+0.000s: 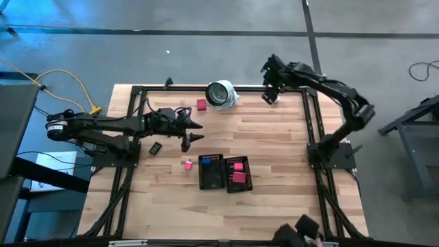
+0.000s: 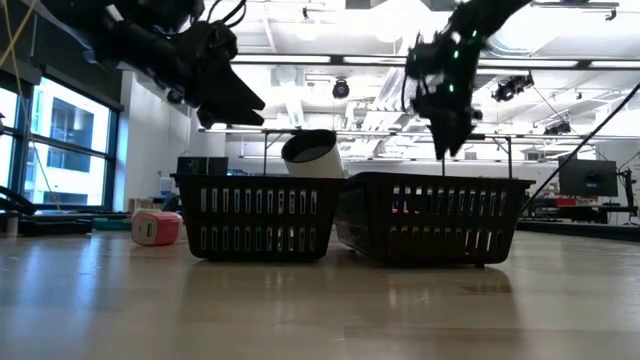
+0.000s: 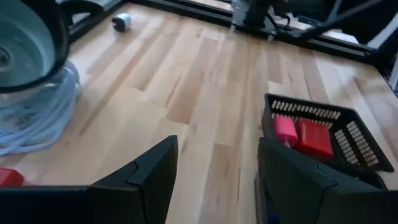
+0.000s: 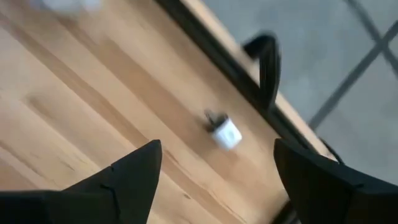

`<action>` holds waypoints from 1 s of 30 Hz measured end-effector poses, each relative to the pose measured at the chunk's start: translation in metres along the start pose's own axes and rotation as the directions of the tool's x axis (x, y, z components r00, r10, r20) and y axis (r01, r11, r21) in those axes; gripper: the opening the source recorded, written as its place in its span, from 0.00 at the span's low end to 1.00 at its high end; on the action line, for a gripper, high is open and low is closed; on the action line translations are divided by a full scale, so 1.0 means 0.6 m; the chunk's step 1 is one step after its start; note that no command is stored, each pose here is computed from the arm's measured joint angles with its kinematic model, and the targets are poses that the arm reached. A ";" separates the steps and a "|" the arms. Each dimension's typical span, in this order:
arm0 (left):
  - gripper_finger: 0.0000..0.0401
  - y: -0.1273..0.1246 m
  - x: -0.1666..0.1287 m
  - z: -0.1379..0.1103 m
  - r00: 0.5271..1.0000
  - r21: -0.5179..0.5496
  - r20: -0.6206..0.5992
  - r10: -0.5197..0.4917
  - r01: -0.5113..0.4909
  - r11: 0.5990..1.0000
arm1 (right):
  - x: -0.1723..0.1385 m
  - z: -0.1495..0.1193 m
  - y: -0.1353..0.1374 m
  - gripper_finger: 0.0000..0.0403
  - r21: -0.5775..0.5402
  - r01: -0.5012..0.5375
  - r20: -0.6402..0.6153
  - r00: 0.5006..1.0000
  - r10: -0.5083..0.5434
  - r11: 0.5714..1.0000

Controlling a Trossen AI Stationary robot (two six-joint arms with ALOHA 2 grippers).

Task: Pick & Place Office items
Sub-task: Put the white charger adapter into the right black bin

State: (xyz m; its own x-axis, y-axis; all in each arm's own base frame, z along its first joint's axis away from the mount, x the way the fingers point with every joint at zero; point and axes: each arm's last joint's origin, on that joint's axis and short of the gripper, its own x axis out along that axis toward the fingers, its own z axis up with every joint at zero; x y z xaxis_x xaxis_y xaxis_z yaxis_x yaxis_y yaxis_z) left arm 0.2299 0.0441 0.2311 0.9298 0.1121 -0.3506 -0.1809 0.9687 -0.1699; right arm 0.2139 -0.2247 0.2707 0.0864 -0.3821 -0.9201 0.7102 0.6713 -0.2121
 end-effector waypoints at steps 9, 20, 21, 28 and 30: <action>0.54 -0.012 0.001 -0.009 0.998 0.009 -0.050 -0.026 0.026 1.000 | 0.072 -0.002 -0.012 0.74 -0.147 0.018 -0.183 0.982 -0.045 0.989; 0.54 -0.019 0.001 -0.012 0.997 0.016 -0.059 -0.041 0.042 0.999 | 0.113 0.003 -0.008 0.74 -0.300 -0.021 -0.230 0.972 -0.051 0.954; 0.54 -0.019 0.001 -0.012 0.997 0.016 -0.060 -0.041 0.042 0.999 | 0.118 0.002 -0.010 0.74 -0.305 -0.022 -0.239 0.969 -0.054 0.952; 0.54 -0.019 0.001 -0.015 0.996 0.018 -0.076 -0.038 0.040 0.999 | 0.139 -0.005 -0.036 0.74 -0.288 -0.044 -0.294 0.955 -0.045 0.957; 0.54 -0.019 0.001 -0.016 0.996 0.023 -0.082 -0.037 0.039 0.999 | 0.143 -0.006 -0.041 0.74 -0.292 -0.046 -0.301 0.952 -0.046 0.955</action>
State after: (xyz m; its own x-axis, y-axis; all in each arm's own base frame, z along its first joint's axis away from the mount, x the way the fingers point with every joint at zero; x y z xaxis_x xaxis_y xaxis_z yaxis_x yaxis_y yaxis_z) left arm 0.2291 0.0313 0.2241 0.9065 0.0576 -0.4182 -0.1370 0.9772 -0.1624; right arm 0.2015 -0.2717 0.1958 -0.1607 -0.2035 -0.9658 0.4699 0.8447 -0.2562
